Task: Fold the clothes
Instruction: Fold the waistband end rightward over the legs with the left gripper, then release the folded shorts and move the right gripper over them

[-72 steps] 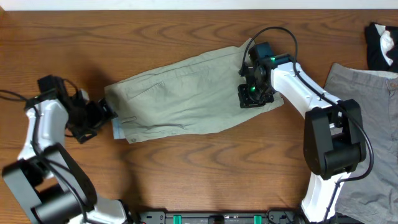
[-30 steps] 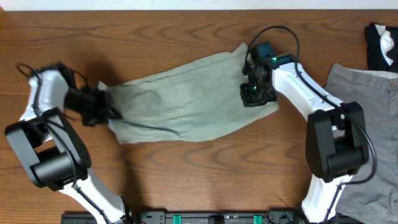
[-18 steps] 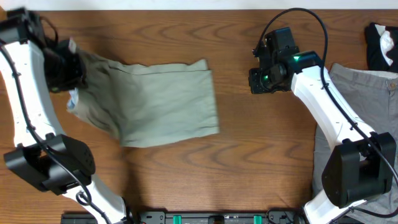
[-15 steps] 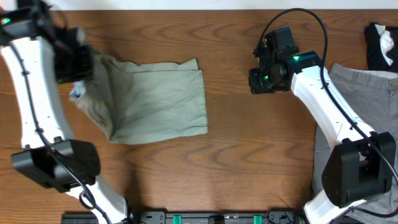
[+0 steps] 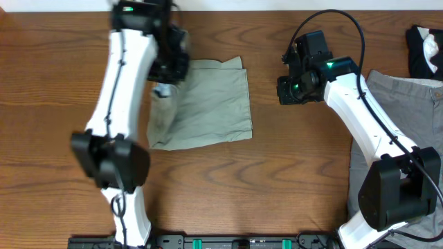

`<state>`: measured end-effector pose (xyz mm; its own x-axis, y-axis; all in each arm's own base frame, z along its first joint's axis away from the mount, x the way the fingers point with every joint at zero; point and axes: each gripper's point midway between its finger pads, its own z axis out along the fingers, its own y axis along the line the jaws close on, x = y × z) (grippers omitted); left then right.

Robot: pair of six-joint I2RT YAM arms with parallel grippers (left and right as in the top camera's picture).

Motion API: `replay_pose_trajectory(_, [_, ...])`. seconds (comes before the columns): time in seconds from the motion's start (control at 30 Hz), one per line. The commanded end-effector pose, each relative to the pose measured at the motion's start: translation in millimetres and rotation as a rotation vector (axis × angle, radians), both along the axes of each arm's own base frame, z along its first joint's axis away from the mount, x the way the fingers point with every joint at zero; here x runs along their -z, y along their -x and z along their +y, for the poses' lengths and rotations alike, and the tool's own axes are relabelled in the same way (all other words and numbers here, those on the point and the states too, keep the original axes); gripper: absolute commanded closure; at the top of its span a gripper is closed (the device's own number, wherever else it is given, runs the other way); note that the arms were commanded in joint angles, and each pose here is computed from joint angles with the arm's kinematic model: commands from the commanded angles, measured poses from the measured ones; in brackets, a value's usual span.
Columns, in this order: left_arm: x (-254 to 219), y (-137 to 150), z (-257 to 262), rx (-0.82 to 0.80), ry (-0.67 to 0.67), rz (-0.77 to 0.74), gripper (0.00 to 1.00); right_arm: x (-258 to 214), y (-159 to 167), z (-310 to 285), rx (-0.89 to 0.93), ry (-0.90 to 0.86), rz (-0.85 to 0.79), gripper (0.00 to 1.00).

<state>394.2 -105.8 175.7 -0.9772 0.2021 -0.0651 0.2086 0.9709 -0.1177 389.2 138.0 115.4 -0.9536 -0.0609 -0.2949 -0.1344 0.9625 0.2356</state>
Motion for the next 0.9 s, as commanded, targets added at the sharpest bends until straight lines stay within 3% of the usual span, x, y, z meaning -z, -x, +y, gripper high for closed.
replay_pose_trajectory(0.0, [29.5, -0.7, -20.0, -0.061, -0.022, 0.072, 0.94, -2.0, 0.4, -2.8, 0.017, -0.001, 0.002, 0.90])
replay_pose_trajectory(0.27, [73.9, -7.9, -56.8, -0.264, -0.031, 0.140, 0.93, -1.9, 0.6, -3.0, 0.017, 0.000, 0.002, 0.89])
replay_pose_trajectory(0.33, [78.2, -6.9, -61.8, -0.272, -0.035, 0.147, 0.62, -1.7, 1.1, -3.1, 0.017, 0.000, 0.005, 0.89])
replay_pose_trajectory(0.37, [79.3, -6.1, -63.2, -0.270, -0.036, 0.151, 0.53, -1.6, 1.4, -3.3, 0.017, 0.001, 0.006, 0.89])
replay_pose_trajectory(0.53, [67.8, 5.7, -85.1, -0.246, 0.081, 0.208, 0.53, -1.7, 1.1, -3.1, 0.017, 0.000, 0.004, 0.89])
replay_pose_trajectory(0.63, [38.7, 11.7, -92.8, -0.204, 0.192, 0.219, 0.62, -1.7, 1.3, -3.1, 0.016, 0.000, 0.005, 0.87])
replay_pose_trajectory(0.8, [-15.8, 7.6, -67.3, -0.193, 0.228, 0.078, 0.62, -2.2, -0.1, -2.7, 0.016, -0.002, -0.001, 0.85])
replay_pose_trajectory(0.87, [-32.5, 1.8, -33.4, -0.226, 0.120, -0.029, 0.62, -4.0, -1.5, 2.2, -0.008, -0.021, -0.012, 0.86])
